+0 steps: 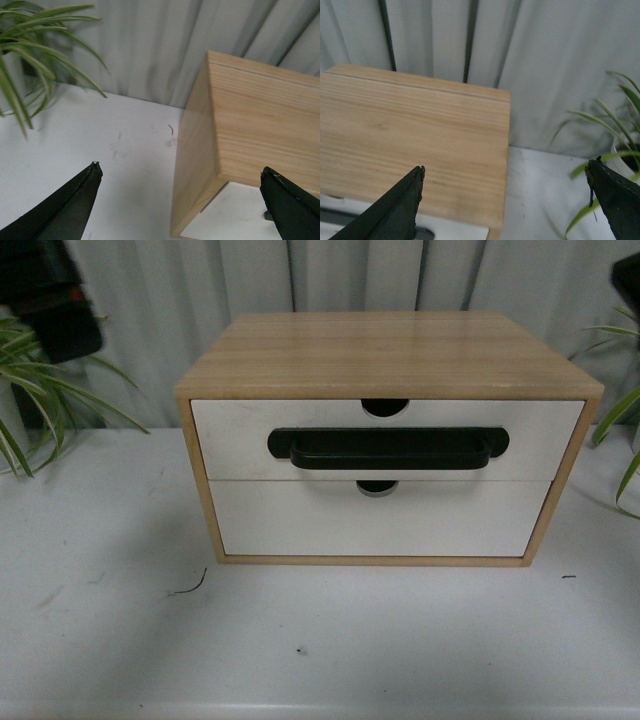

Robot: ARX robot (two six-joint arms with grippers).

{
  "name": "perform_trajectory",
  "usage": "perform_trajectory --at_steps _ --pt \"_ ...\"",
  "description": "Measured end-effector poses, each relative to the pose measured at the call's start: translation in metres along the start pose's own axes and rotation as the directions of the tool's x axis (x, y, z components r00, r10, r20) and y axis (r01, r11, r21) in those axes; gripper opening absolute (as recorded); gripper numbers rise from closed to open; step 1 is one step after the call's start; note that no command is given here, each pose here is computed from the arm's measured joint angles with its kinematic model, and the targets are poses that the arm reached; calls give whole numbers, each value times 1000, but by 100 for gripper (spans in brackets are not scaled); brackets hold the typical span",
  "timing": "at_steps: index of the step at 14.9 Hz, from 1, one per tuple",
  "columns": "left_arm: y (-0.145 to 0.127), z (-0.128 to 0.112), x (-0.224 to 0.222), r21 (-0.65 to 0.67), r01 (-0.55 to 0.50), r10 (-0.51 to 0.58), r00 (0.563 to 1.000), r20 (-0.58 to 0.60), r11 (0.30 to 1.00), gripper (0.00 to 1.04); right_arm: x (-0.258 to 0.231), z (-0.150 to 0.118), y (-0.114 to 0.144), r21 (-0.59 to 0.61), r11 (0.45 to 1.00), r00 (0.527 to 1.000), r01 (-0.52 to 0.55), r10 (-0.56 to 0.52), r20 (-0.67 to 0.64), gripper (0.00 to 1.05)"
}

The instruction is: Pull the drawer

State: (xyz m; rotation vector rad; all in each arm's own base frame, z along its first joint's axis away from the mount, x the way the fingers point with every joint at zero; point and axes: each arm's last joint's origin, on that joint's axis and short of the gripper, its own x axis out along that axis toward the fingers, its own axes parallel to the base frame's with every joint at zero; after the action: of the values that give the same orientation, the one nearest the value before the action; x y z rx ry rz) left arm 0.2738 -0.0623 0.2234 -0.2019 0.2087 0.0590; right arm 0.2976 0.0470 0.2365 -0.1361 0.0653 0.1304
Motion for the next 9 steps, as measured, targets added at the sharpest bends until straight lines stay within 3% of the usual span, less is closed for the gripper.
perform_trajectory --at_steps 2,4,7,9 --pt "-24 2 32 104 116 -107 990 -90 988 98 29 16 10 -167 982 993 -85 96 61 98" --pt "-44 13 50 214 241 -204 962 -182 947 98 39 23 17 -388 901 970 -193 235 64 98" --pt "-73 42 58 386 466 -356 877 -324 796 98 43 20 18 -694 626 894 -356 445 -58 98" --pt "-90 49 52 471 623 -416 775 -475 624 98 44 19 11 -801 430 839 -417 520 -158 98"
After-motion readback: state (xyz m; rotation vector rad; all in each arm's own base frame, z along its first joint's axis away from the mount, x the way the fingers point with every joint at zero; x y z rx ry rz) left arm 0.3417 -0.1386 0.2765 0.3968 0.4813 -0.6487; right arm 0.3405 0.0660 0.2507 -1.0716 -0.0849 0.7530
